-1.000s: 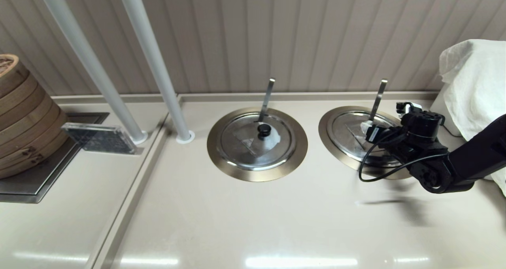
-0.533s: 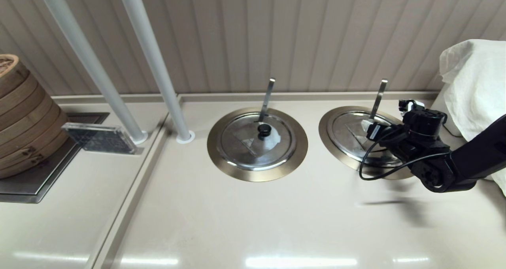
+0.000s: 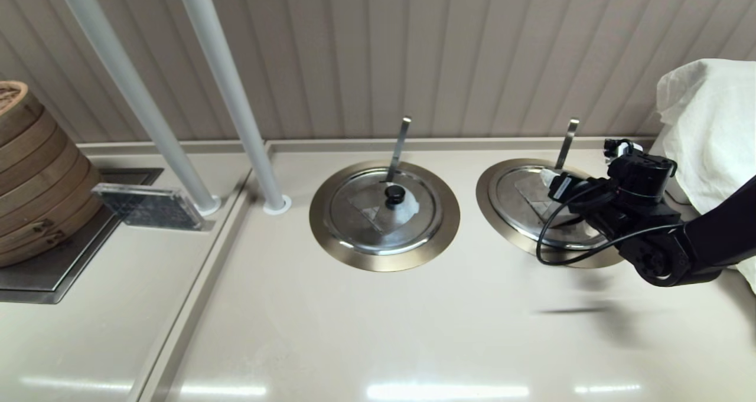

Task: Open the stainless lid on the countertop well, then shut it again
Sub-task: Open the lid

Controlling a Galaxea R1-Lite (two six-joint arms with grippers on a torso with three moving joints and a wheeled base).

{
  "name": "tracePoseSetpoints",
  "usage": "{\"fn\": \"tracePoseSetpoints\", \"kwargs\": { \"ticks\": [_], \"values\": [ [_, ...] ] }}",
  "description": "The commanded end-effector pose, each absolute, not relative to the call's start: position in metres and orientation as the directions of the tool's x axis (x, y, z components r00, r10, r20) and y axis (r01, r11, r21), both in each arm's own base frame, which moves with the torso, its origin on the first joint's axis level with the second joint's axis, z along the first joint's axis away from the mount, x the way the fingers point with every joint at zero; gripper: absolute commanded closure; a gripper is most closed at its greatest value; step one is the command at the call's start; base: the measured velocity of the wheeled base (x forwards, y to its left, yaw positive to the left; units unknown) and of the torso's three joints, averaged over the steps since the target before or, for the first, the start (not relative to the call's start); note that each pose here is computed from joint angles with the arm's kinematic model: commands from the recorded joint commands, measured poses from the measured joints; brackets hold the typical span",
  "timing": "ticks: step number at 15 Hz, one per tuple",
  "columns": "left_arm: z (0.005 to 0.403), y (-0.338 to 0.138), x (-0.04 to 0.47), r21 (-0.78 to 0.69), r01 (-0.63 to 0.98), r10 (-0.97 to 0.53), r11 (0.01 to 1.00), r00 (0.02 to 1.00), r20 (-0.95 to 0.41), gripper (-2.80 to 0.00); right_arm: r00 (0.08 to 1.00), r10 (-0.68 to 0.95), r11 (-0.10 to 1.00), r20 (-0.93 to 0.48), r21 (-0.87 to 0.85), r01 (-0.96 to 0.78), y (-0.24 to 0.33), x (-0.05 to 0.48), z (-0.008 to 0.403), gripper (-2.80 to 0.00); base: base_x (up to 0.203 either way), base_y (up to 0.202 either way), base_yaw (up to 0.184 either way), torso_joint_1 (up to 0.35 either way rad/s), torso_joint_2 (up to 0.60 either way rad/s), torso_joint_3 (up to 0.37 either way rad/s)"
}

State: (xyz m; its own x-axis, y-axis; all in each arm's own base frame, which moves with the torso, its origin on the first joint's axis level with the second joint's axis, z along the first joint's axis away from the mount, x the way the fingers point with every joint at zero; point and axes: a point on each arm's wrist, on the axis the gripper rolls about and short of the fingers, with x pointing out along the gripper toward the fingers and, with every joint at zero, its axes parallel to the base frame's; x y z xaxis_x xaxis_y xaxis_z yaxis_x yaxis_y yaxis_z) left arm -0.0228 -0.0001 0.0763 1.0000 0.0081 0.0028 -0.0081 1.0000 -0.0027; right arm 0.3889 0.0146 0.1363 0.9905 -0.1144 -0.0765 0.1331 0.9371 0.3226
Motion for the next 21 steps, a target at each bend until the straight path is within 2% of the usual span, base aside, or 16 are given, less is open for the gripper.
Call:
{"fn": "tracePoseSetpoints", "kwargs": {
  "ticks": [1,8,21],
  "values": [
    [0.076,0.000,-0.023,-0.003,-0.009,0.009,1.000,1.000,0.003,0.00,0.993,-0.100,0.937,-0.057,0.330,0.113,0.020,0.381,0.145,-2.80,0.000,0.000,0.000,0.000,0.00,0.000],
    [0.076,0.000,-0.023,-0.003,-0.009,0.009,1.000,1.000,0.003,0.00,0.997,-0.066,0.929,-0.026,0.363,0.071,0.032,0.364,0.162,-2.80,0.000,0.000,0.000,0.000,0.00,0.000],
    [0.076,0.000,-0.023,-0.003,-0.009,0.009,1.000,1.000,0.003,0.00,0.998,0.019,0.931,-0.056,0.364,0.003,0.058,0.330,0.162,-2.80,0.000,0.000,0.000,0.000,0.00,0.000]
  ]
}}
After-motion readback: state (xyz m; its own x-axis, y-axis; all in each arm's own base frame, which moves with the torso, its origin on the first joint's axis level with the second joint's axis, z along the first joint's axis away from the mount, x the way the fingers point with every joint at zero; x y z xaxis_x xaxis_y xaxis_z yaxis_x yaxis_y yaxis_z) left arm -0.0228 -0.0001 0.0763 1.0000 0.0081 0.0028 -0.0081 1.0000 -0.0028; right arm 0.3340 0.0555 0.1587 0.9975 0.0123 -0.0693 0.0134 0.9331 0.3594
